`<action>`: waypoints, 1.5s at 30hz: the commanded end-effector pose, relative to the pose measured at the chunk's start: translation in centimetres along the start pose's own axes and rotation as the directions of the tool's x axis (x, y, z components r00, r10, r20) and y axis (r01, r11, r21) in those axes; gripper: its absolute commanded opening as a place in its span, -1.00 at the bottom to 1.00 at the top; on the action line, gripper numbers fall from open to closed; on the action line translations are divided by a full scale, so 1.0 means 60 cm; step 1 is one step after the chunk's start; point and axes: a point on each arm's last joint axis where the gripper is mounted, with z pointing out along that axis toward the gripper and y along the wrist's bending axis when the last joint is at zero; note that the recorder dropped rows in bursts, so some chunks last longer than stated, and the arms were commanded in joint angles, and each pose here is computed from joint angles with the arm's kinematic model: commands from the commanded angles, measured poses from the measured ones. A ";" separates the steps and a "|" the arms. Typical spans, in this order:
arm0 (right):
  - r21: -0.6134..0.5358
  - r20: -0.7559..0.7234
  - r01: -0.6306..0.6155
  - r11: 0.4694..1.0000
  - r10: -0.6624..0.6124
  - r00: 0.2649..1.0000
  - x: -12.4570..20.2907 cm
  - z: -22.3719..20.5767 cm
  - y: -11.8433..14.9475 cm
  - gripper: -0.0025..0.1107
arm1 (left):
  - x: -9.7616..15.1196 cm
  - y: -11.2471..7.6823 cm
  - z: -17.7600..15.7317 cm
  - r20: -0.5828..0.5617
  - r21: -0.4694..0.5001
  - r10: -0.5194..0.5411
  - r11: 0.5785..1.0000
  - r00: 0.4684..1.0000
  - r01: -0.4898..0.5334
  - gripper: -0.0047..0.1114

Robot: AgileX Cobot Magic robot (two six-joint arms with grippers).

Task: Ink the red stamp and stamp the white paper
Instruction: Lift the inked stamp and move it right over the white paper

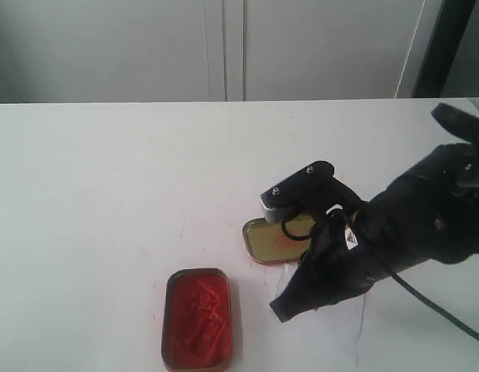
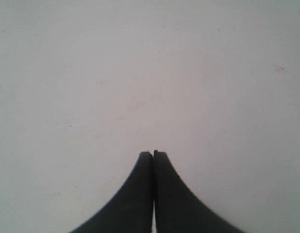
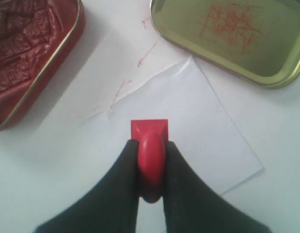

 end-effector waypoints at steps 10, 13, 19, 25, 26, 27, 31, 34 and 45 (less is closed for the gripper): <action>0.029 0.117 0.038 0.999 -0.041 0.992 0.032 0.024 -0.005 -0.96 | 0.007 0.000 0.002 -0.022 0.001 -0.004 1.000 1.000 0.004 -0.92; 0.026 0.125 0.034 0.999 -0.037 0.991 0.035 0.025 -0.004 -0.96 | 0.007 0.000 0.002 -0.022 0.001 -0.004 1.000 1.000 0.004 -0.92; 0.030 0.091 -0.041 0.999 0.038 0.995 0.039 0.039 -0.014 -0.96 | 0.007 0.000 0.002 -0.022 0.001 -0.004 1.000 1.000 0.004 -0.92; 0.041 0.087 -0.087 0.995 0.083 0.993 0.041 0.044 -0.027 -0.96 | 0.007 0.000 0.002 -0.022 0.001 -0.004 1.000 1.000 0.004 -0.92; 0.041 0.087 -0.087 0.995 0.083 0.993 0.041 0.044 -0.027 -0.96 | 0.007 0.000 0.002 -0.022 0.001 -0.004 1.000 1.000 0.004 -0.92; 0.041 0.087 -0.087 0.995 0.083 0.993 0.041 0.044 -0.027 -0.96 | 0.007 0.000 0.002 -0.022 0.001 -0.004 1.000 1.000 0.004 -0.92; 0.040 0.096 -0.091 0.995 0.086 0.992 0.039 0.044 -0.027 -0.96 | 0.007 0.000 0.002 -0.022 0.001 -0.004 1.000 1.000 0.004 -0.92; 0.039 0.078 -0.094 0.995 0.091 0.993 0.041 0.054 -0.027 -0.96 | 0.007 0.000 0.002 -0.022 0.001 -0.004 1.000 1.000 0.004 -0.92; 0.062 -0.282 -0.120 0.991 0.133 0.950 0.108 0.155 -0.025 -0.96 | 0.007 0.000 0.002 -0.022 0.001 -0.004 1.000 1.000 0.004 -0.92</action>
